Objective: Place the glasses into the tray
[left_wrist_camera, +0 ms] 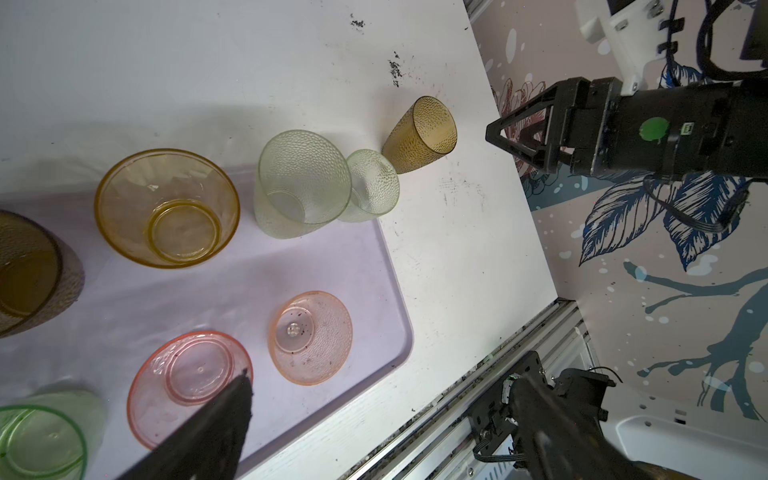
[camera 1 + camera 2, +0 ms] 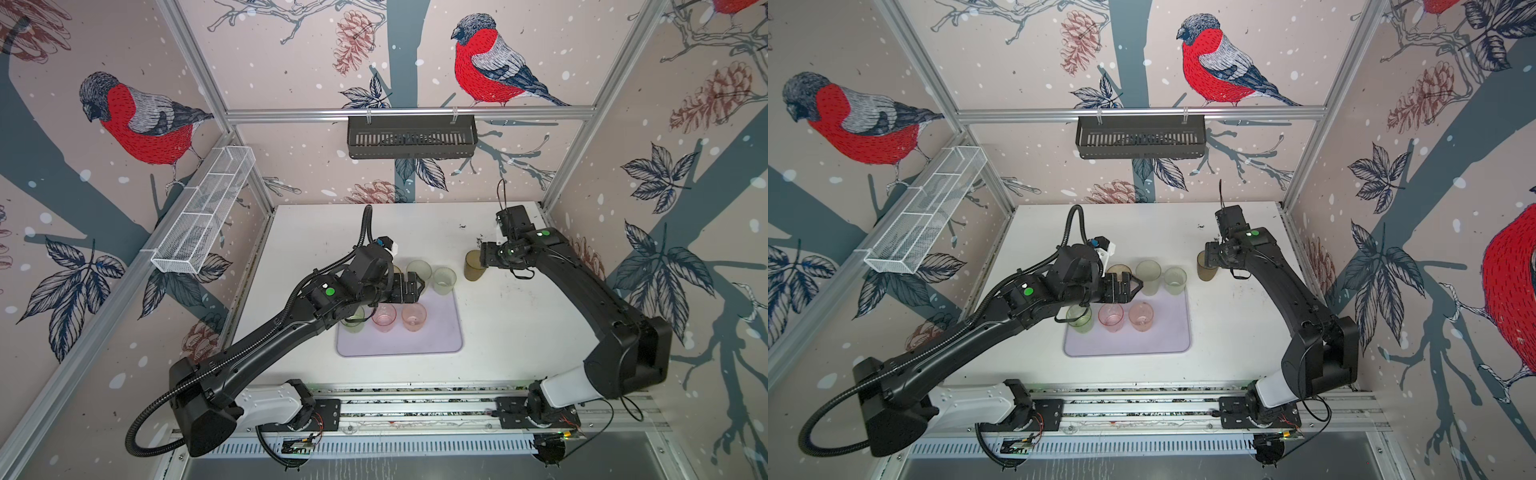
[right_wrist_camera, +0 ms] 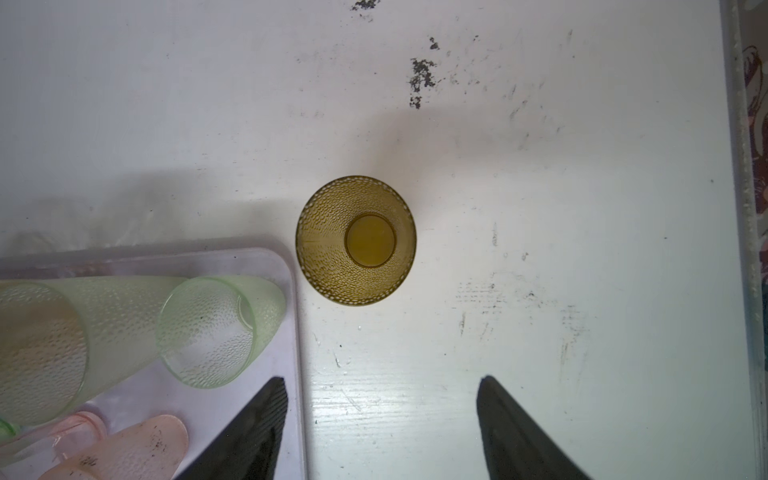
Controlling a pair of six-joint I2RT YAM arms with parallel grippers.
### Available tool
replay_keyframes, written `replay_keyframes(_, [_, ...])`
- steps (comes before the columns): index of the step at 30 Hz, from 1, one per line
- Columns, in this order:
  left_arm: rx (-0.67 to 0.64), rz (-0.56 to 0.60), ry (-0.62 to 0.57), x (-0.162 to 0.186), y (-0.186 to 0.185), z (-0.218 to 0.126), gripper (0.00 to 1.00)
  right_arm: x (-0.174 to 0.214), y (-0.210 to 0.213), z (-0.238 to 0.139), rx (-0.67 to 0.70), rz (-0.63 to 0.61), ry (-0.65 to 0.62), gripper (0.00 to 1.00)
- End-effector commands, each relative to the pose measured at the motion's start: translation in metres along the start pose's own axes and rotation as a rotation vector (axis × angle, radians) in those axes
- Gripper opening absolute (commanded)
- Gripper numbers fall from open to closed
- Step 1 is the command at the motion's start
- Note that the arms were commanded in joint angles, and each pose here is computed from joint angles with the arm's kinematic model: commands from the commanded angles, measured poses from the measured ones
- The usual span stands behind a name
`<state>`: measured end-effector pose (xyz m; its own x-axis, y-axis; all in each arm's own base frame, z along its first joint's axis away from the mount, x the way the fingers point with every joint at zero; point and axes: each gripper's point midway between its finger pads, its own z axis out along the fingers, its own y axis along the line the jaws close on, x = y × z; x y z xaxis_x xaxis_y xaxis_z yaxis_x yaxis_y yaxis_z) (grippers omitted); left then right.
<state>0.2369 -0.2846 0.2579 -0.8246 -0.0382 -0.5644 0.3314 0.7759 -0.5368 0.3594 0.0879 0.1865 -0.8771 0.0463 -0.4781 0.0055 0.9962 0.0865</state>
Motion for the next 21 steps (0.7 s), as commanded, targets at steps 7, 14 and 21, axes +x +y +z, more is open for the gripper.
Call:
replay_keyframes(7, [0.072, 0.068, -0.003, -0.004, -0.034, 0.014, 0.98, -0.005, -0.031, 0.005, 0.013, 0.020, 0.018, 0.73])
replay_keyframes(14, [0.092, 0.102, 0.021, 0.003, -0.050, 0.024, 0.98, -0.014, -0.036, 0.020, 0.004, 0.016, 0.032, 0.72])
replay_keyframes(21, [0.092, 0.134, 0.039, 0.005, -0.062, 0.032, 0.98, -0.017, -0.035, 0.037, -0.007, 0.007, 0.057, 0.70])
